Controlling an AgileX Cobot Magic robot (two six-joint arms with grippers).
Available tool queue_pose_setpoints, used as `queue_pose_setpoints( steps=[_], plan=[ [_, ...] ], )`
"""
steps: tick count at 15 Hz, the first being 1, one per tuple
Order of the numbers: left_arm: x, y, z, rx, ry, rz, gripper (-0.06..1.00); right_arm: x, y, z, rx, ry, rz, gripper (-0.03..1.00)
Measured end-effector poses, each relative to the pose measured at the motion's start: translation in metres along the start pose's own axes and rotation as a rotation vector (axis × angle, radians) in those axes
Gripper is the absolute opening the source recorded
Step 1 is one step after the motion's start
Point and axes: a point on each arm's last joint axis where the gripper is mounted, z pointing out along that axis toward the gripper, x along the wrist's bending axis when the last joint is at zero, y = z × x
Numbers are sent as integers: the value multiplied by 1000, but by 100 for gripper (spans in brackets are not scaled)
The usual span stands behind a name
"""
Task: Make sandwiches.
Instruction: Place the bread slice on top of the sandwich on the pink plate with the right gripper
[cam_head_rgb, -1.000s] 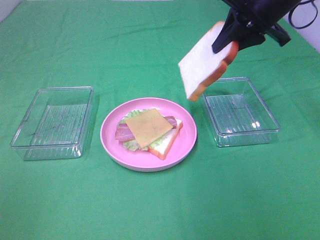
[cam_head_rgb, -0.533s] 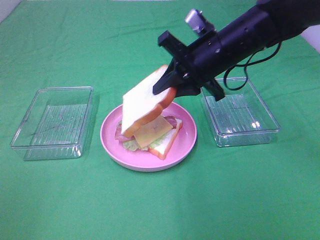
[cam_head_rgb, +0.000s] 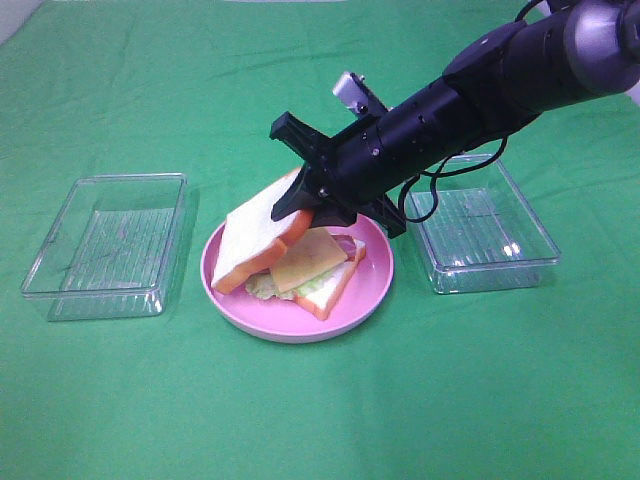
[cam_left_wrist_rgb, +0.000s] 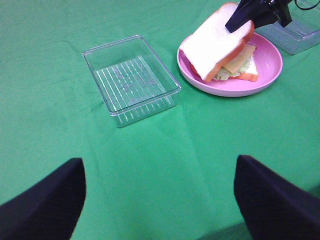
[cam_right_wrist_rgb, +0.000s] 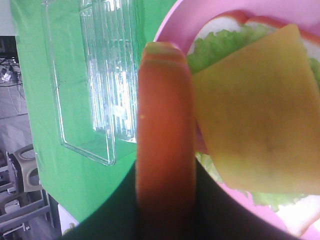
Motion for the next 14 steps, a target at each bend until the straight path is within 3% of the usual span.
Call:
queue_pose_setpoints(
  steps=[3,5,9,14],
  plan=[
    [0,0,0,0,0,0,77,-2,0,0,5,-26,-16,20],
    [0,0,0,0,0,0,77,-6,-2,0,17,-70,-36,28],
    [0,0,0,0,0,0,77,-12,-2,-1,29,-128,-89,63],
    [0,0,0,0,0,0,77,-12,-3,-22,4,-286,-144,76]
  ],
)
